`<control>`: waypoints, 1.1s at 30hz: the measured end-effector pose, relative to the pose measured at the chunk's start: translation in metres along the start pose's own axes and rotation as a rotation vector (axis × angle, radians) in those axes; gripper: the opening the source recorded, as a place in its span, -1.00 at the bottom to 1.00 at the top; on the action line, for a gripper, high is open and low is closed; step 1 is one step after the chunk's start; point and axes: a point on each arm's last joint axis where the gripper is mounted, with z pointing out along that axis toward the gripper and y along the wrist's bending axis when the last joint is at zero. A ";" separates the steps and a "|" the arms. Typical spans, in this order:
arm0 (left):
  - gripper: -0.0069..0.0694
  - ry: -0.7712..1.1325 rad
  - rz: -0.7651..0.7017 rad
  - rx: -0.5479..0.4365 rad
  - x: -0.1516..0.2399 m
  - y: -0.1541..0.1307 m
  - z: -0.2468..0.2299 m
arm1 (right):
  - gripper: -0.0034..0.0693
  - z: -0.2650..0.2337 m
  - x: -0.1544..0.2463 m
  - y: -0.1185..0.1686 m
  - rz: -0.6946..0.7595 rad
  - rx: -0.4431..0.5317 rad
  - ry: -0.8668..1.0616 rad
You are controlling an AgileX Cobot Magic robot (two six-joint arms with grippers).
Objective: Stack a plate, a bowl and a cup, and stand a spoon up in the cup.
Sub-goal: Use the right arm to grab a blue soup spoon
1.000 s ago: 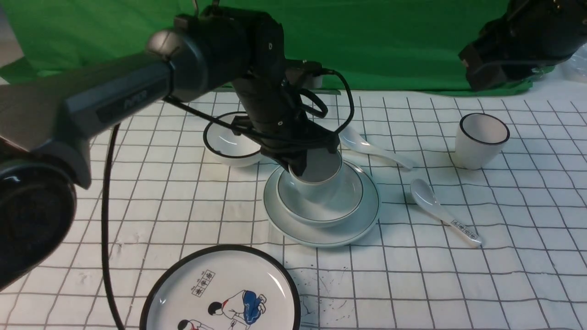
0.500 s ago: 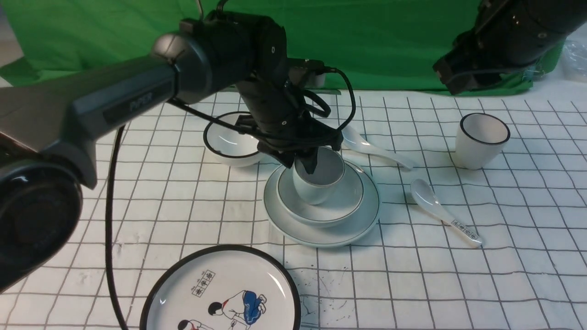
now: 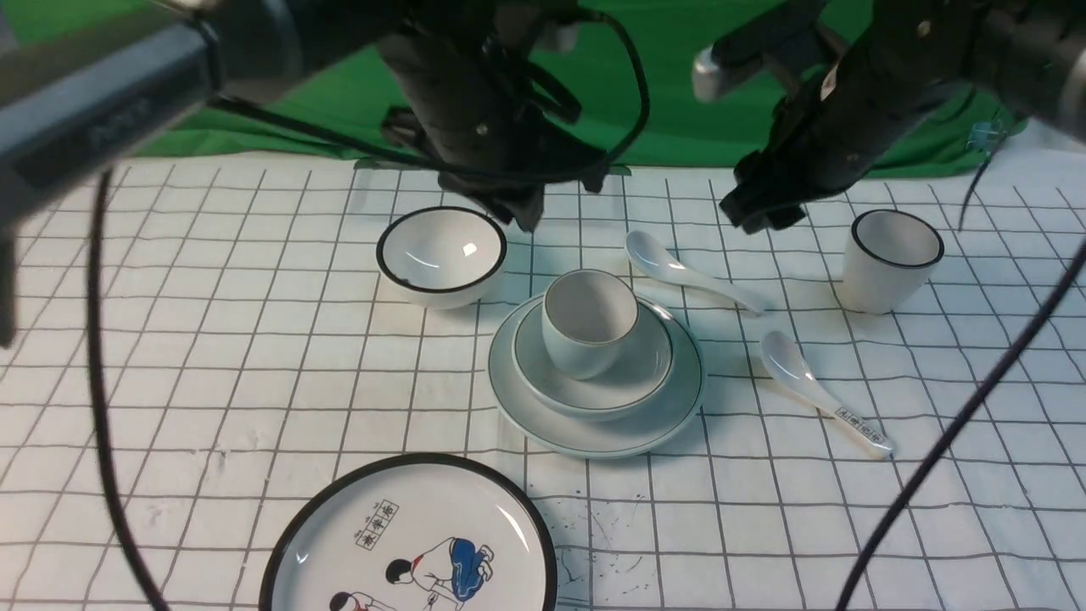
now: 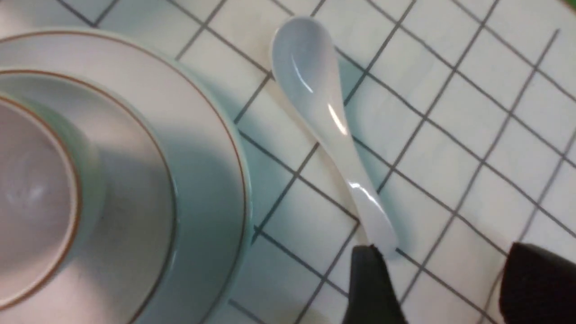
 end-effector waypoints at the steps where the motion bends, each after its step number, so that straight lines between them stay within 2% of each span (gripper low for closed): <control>1: -0.76 -0.009 0.006 0.001 0.001 0.000 -0.010 | 0.26 0.011 0.000 0.001 0.000 -0.003 0.005; 8: -0.82 -0.066 0.027 -0.011 0.011 0.003 -0.072 | 0.26 0.061 0.008 0.005 0.003 -0.018 0.043; 13: -0.82 -0.094 0.030 -0.017 0.021 0.004 -0.095 | 0.30 0.075 0.012 0.007 0.002 -0.025 0.064; 23: -0.82 -0.094 0.026 -0.016 0.024 0.005 -0.100 | 0.33 0.106 0.024 -0.003 0.026 -0.018 0.084; 27: -0.82 -0.095 0.024 -0.011 0.024 0.004 -0.100 | 0.24 0.108 0.025 -0.009 0.055 -0.011 0.076; 28: -0.82 -0.095 0.023 -0.008 0.024 0.004 -0.100 | 0.15 0.108 0.026 -0.010 0.059 -0.010 0.076; 32: -0.82 -0.094 0.022 -0.004 0.024 0.003 -0.100 | -0.59 0.109 0.027 -0.010 0.058 -0.010 0.080; 33: -0.82 -0.094 0.022 -0.004 0.024 0.003 -0.100 | -0.68 0.109 0.027 -0.010 0.058 -0.010 0.081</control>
